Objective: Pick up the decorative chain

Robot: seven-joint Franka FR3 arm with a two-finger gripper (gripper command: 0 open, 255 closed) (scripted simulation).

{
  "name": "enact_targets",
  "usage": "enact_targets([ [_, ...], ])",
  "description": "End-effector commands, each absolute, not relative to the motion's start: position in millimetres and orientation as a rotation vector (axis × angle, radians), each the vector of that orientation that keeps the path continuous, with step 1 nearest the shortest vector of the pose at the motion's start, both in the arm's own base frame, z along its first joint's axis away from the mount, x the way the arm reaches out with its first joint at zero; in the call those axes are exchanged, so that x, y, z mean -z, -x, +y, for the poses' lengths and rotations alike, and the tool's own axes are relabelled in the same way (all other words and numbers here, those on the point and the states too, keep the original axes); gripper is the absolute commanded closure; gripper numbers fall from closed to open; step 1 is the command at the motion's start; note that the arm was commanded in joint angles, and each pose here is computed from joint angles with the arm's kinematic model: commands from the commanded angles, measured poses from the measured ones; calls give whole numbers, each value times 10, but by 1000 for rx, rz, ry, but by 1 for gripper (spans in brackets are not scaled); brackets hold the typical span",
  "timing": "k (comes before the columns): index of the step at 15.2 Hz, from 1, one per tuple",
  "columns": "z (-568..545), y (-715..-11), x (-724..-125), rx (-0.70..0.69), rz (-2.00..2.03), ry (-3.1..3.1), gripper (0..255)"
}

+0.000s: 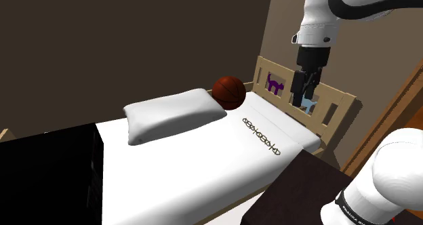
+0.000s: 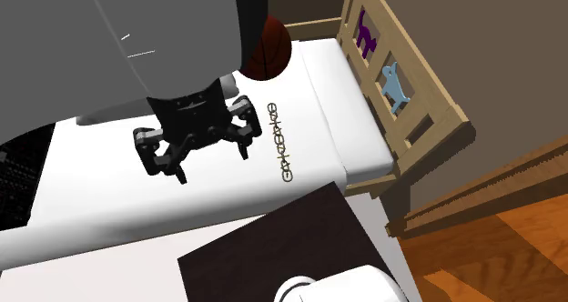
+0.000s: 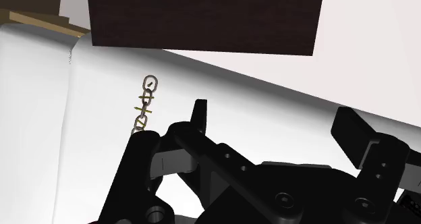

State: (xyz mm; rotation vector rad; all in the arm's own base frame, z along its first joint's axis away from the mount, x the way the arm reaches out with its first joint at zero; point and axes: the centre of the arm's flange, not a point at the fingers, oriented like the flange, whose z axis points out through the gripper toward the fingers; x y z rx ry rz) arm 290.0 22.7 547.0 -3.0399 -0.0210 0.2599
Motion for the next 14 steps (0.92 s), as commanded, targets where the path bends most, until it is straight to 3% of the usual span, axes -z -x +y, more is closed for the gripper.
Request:
enact_targets([
  [1, 227, -2900, -5470, -260, -21, 3040, 0],
  [14, -451, -3362, -4024, -190, -91, 3074, 0],
])
